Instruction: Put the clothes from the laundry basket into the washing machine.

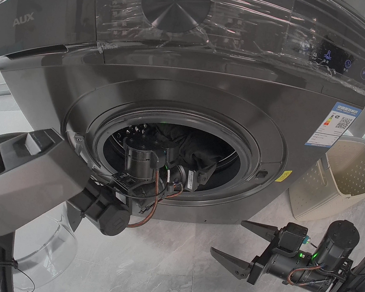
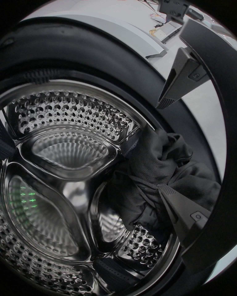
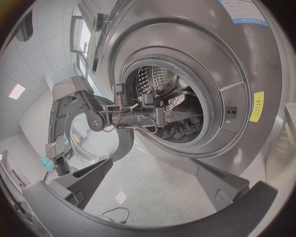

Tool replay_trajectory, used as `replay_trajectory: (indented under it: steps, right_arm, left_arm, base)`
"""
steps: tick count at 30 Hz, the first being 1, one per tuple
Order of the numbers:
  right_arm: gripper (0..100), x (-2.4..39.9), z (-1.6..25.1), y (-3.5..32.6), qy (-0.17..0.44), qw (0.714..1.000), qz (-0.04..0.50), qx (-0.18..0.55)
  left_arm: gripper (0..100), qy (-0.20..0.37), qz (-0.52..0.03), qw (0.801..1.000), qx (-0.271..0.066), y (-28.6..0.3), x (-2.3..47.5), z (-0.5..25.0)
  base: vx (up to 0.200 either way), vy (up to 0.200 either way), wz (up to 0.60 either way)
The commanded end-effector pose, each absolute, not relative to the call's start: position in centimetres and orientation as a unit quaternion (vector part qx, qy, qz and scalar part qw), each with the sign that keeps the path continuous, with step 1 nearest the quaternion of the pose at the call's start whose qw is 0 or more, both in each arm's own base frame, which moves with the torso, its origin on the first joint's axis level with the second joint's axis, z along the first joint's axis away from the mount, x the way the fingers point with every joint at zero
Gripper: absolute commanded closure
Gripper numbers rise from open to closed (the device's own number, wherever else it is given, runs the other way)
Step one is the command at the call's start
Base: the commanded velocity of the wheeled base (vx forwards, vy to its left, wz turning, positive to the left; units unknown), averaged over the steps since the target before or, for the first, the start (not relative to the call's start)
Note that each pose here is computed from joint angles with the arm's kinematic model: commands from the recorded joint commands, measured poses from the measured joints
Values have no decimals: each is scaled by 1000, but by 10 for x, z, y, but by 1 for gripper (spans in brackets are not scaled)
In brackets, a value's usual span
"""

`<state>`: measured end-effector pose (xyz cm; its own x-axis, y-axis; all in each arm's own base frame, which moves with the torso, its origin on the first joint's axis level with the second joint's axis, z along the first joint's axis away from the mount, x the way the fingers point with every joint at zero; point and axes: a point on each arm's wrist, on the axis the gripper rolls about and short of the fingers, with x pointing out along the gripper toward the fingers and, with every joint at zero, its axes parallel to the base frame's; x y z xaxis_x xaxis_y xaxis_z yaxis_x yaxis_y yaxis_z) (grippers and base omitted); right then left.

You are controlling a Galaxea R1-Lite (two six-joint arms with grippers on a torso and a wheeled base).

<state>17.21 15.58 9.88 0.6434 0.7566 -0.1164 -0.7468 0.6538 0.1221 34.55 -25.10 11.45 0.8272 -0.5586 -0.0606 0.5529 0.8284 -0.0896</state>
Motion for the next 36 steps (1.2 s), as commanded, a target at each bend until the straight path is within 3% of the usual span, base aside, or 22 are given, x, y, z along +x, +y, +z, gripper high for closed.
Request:
replay_trajectory:
  steps: [1,7,8,15,20,24,36]
  right_arm:
    - [0,172,98,156,80,906,415,32]
    - [0,172,98,156,80,906,415,31]
    - [0,172,98,156,80,906,415,31]
    - [0,174,96,158,83,905,415,31]
    - [0,174,96,158,82,905,415,31]
    - [0,175,97,159,79,906,416,32]
    - [0,175,97,159,80,905,416,32]
  left_arm:
    - [0,58,-276,959,-31,-258,375,76]
    - [0,59,-247,967,-27,-254,392,66]
    - [100,63,-243,968,-25,-253,394,66]
    - [100,45,-227,972,-36,-256,421,73]
    - [100,-4,-191,980,-59,-261,452,80]
    - [100,-88,-159,978,-103,-261,481,100]
    - [100,-109,-146,977,-112,-256,489,100]
  base:
    - [0,0,0]
    - [0,0,0]
    - [0,0,0]
    - [0,0,0]
    - [0,0,0]
    - [0,0,0]
    - [0,0,0]
